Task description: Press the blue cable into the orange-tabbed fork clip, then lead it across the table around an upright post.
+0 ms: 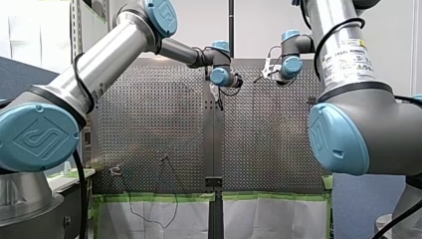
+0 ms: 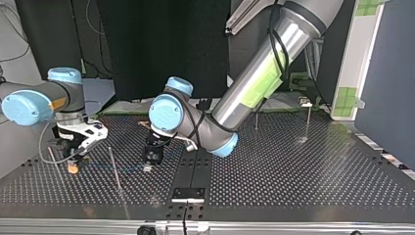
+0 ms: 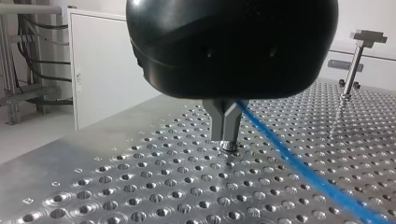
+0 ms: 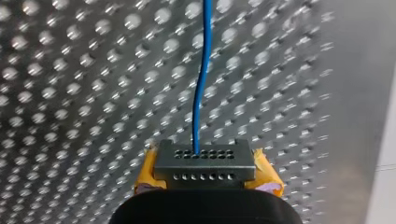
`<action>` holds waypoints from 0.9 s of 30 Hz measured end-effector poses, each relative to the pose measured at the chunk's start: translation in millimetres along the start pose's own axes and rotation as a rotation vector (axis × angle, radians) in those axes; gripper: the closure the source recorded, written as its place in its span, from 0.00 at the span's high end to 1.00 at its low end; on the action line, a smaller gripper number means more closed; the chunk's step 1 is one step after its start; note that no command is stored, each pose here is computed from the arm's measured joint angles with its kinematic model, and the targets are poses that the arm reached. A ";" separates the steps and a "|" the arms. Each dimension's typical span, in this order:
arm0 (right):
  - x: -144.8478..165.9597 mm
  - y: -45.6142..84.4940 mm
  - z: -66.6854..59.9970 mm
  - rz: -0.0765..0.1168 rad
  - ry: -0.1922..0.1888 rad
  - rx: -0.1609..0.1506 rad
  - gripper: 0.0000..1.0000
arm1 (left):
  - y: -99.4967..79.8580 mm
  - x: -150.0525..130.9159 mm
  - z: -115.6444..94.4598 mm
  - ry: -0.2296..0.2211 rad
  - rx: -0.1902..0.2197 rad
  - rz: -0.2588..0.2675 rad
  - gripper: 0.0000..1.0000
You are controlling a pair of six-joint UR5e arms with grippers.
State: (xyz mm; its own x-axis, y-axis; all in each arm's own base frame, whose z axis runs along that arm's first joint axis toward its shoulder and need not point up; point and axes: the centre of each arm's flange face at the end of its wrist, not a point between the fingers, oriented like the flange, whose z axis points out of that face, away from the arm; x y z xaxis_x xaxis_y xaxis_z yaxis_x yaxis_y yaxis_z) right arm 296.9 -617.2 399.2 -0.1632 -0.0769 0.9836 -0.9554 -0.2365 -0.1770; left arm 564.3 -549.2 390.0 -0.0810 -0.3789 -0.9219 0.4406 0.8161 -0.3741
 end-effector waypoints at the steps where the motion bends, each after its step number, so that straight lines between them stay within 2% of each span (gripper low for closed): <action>1: -5.0 1.8 0.8 0.000 -0.008 -0.003 0.00 | 0.1 0.0 -0.1 0.000 -0.001 -0.001 0.00; 4: -21.1 6.9 3.8 0.000 -0.034 -0.009 0.00 | -0.2 0.4 -0.3 0.000 -0.004 -0.005 0.00; 9: -45.5 10.9 9.5 0.001 -0.074 -0.003 0.00 | 3.1 4.9 -1.2 0.002 -0.013 -0.009 0.00; 18: -64.1 13.7 11.7 0.000 -0.104 -0.001 0.00 | 11.4 15.9 -2.8 0.009 -0.020 -0.007 0.00; 19: -65.6 14.0 11.9 -0.001 -0.107 -0.001 0.00 | 11.5 16.0 -2.8 0.009 -0.020 -0.007 0.04; 20: -67.8 14.3 11.9 -0.002 -0.110 -0.001 0.00 | 11.7 16.2 -2.8 0.008 -0.020 -0.008 0.13; 21: -69.5 14.7 12.0 -0.002 -0.112 -0.001 0.00 | 11.7 16.2 -2.8 0.008 -0.021 -0.008 0.13; 23: -73.0 15.4 11.9 -0.003 -0.117 -0.002 0.00 | 12.0 16.2 -2.9 0.009 -0.022 -0.008 0.28; 24: -74.5 16.0 11.9 -0.003 -0.118 -0.003 0.00 | 12.1 16.2 -2.9 0.009 -0.023 -0.008 0.28; 25: -75.8 16.5 12.0 -0.004 -0.119 -0.005 0.00 | 12.4 16.1 -3.0 0.008 -0.025 -0.008 0.40; 26: -77.5 17.0 12.0 -0.003 -0.119 -0.005 0.00 | 12.9 16.1 -3.0 0.007 -0.030 -0.008 0.44; 27: -78.7 17.3 12.1 -0.003 -0.119 -0.005 0.00 | 13.4 16.0 -3.1 0.006 -0.035 -0.008 0.44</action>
State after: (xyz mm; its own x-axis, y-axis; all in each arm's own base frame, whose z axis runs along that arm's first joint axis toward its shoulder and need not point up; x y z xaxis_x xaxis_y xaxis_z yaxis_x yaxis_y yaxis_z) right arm 296.2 -626.9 318.3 -0.1301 -0.1903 0.9731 -0.9571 -0.2321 -0.1734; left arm 566.2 -543.0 369.9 -0.0902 -0.3832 -0.9193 0.4079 0.8278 -0.3851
